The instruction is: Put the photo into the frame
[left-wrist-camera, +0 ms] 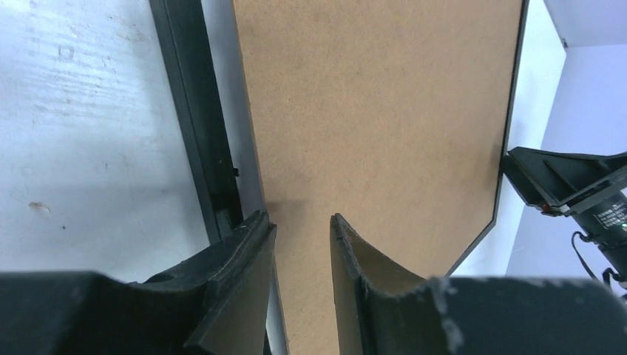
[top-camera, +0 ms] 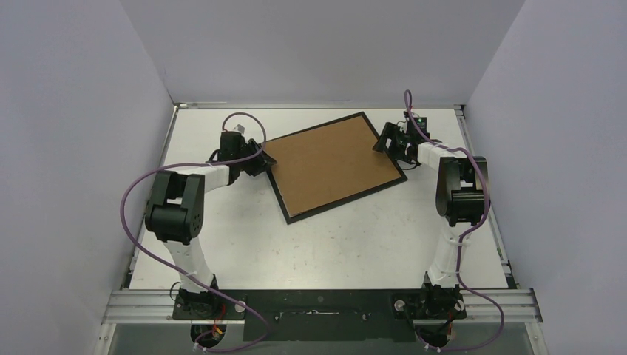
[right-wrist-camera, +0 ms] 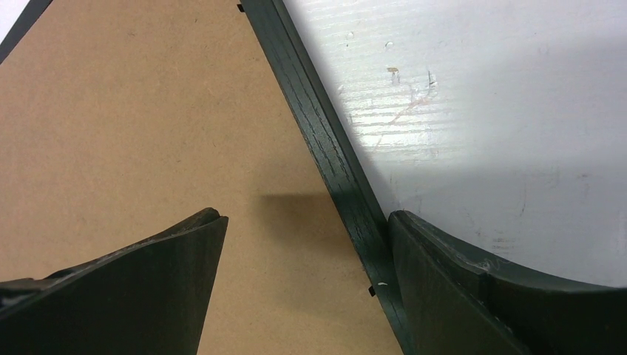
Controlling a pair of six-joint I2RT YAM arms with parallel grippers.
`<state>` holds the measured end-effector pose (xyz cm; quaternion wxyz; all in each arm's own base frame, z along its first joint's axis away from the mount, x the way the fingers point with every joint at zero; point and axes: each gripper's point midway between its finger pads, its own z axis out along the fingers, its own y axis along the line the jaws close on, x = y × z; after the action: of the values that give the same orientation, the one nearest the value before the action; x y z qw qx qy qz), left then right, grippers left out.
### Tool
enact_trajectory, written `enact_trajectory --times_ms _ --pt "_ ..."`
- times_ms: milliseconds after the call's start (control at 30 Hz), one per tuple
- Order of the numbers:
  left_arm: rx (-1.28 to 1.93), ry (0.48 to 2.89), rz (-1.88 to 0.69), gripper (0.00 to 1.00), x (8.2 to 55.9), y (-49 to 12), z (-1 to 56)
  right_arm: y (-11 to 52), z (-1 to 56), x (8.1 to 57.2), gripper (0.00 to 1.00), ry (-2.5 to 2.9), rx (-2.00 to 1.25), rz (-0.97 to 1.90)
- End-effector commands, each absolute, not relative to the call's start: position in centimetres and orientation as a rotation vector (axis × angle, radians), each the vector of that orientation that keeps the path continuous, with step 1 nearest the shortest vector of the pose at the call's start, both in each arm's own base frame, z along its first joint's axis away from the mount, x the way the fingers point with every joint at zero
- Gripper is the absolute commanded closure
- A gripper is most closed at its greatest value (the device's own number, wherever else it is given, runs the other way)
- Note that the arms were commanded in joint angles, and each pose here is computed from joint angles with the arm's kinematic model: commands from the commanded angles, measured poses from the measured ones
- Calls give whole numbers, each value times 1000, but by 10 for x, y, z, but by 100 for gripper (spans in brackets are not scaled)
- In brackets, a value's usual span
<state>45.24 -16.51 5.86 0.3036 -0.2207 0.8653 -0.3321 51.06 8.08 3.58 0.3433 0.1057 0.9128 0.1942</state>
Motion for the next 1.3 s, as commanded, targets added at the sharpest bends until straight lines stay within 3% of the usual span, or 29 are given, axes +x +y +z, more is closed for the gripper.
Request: enact_trajectory --times_ms 0,667,1267 --pt "-349 2158 -1265 70 428 -227 143 155 -1 436 18 2635 234 764" --pt "-616 2301 -1006 75 343 -179 98 195 11 403 17 2680 57 651" --pt "-731 2449 -749 71 307 -146 71 136 83 397 15 2566 70 52"
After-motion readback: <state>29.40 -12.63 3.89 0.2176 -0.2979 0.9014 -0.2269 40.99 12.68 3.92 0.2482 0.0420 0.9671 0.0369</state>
